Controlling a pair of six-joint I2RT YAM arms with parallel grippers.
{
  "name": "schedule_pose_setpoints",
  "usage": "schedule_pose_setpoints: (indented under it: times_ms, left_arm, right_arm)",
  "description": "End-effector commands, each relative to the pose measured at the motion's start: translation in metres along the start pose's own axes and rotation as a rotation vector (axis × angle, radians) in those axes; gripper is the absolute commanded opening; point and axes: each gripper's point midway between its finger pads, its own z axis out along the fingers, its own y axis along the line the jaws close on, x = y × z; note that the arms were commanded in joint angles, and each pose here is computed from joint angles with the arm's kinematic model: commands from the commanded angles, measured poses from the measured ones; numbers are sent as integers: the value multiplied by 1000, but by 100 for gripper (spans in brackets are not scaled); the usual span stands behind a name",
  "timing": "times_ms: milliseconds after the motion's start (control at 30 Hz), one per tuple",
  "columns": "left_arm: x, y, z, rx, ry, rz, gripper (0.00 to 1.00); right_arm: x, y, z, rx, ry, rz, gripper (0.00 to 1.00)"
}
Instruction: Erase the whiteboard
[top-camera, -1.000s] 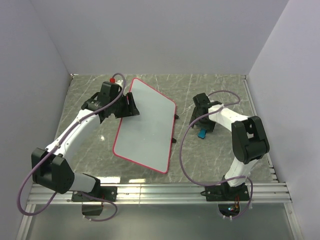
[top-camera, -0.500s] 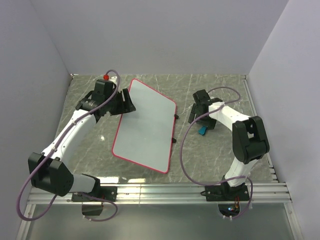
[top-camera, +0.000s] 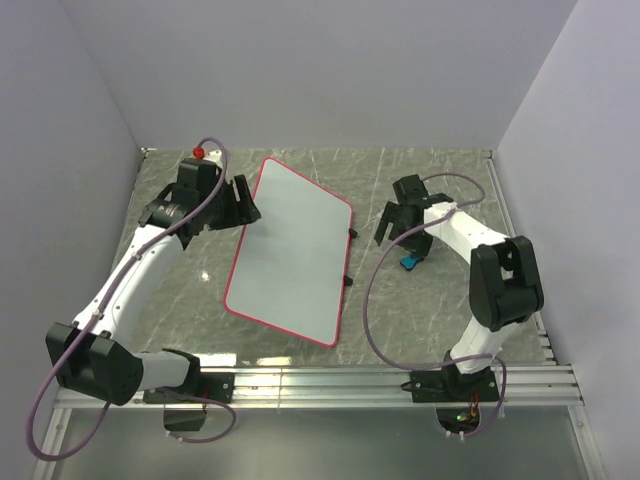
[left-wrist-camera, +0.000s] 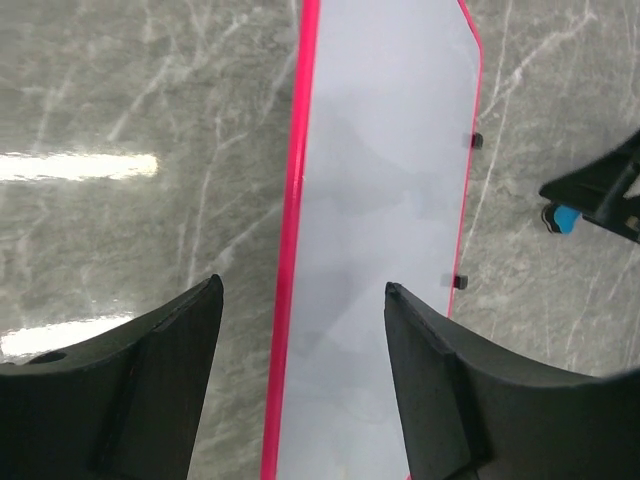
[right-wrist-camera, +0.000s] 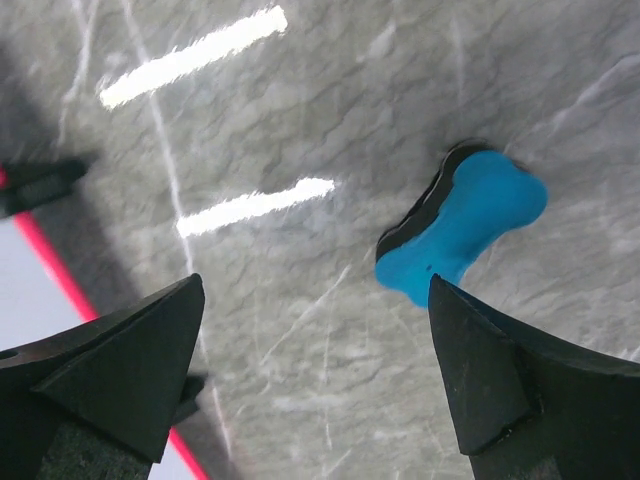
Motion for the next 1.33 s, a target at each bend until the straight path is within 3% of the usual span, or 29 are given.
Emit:
schedule_pose_setpoints:
  times_ms: [0,200,300,467,733,1300]
  left_arm:
    - [-34,1,-31,-38,-132,17,71]
    - [-51,20,-59,-140,-246,-32,75]
    - [-58,35,-82,-222,-315,-81,83]
    - [-58,54,-130,-321,-409,-147,98]
    - [-46,39,-182,-198,-516,-105,99]
    - [-42,39,-193,-199,-504,-62,99]
  right_arm:
    - [-18,21,-38,-152,-90,-3,100]
    - [-40,62,-140,-482,-270,-90,100]
    - [-39,74,-199,-661,-361,-150,100]
    - [-34,59,-251,-709,-479,-152,100]
    - [-22,44,-282,-774,-583,-142,100]
    - [-20,46,-310,-854,-643,-150,100]
